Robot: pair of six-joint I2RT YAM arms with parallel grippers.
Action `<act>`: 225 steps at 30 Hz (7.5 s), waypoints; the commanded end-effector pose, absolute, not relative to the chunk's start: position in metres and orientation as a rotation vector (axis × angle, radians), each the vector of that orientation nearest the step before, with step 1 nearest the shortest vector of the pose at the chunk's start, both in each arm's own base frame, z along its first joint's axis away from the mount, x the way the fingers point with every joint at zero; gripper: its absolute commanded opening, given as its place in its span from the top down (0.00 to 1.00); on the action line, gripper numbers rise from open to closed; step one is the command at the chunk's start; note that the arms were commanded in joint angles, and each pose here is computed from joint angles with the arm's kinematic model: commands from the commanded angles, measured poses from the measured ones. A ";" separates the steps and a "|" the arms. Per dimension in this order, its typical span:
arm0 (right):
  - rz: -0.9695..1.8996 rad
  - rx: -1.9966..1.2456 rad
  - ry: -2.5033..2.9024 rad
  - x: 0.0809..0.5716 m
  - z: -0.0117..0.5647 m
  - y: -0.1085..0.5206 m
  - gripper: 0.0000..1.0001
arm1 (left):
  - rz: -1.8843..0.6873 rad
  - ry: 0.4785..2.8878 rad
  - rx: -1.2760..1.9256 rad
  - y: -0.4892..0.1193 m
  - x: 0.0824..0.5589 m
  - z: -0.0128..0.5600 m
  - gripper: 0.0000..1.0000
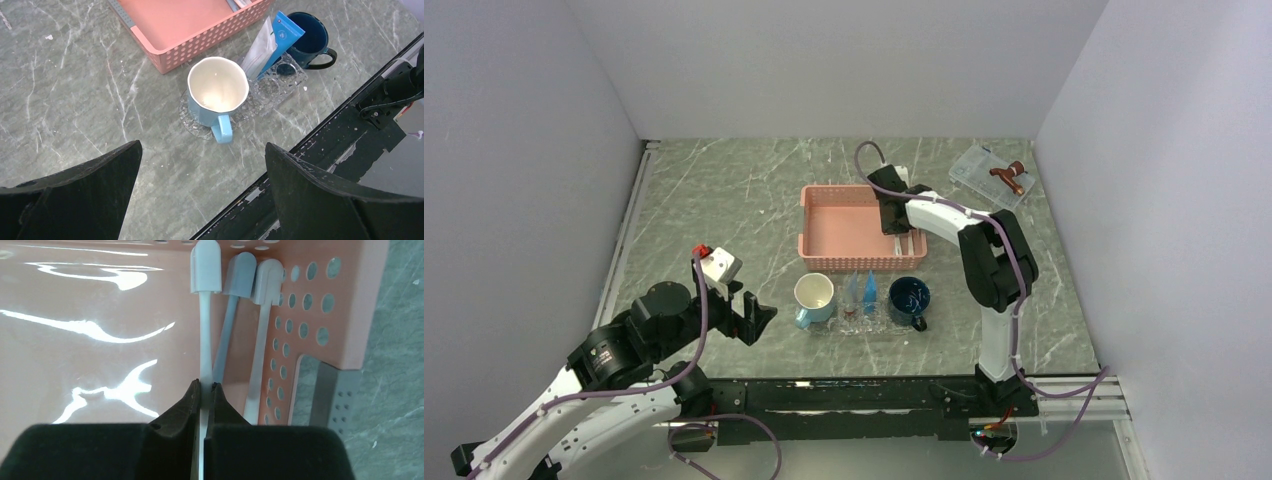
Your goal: Prepare toiletry sets of a toothbrush and toothpaste on the tray
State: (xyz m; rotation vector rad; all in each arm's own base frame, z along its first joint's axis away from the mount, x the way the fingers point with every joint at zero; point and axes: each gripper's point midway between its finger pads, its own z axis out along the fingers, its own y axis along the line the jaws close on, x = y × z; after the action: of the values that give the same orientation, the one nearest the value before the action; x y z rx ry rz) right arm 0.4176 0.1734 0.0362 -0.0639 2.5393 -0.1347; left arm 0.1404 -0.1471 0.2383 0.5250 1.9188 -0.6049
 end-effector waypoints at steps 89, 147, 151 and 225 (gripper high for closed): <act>1.899 -0.237 1.282 0.117 0.429 0.382 1.00 | -1.669 1.396 0.446 -0.227 0.066 0.381 0.40; 1.102 -1.204 1.612 0.076 0.360 0.312 0.40 | -1.534 1.828 1.112 -0.201 -0.007 0.268 1.00; 1.115 -1.291 1.611 0.070 0.357 0.311 0.40 | -1.529 1.847 1.159 -0.195 -0.013 0.262 1.00; 0.618 -0.821 2.223 0.115 0.308 0.232 1.00 | -0.910 1.747 0.620 -0.154 0.092 0.275 0.01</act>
State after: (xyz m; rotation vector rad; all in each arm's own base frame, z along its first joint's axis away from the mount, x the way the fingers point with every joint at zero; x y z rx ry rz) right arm 0.0998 0.2624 0.3028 -1.0114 2.1256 0.7849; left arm 0.0776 -0.1614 0.2691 0.7185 1.7836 -0.9619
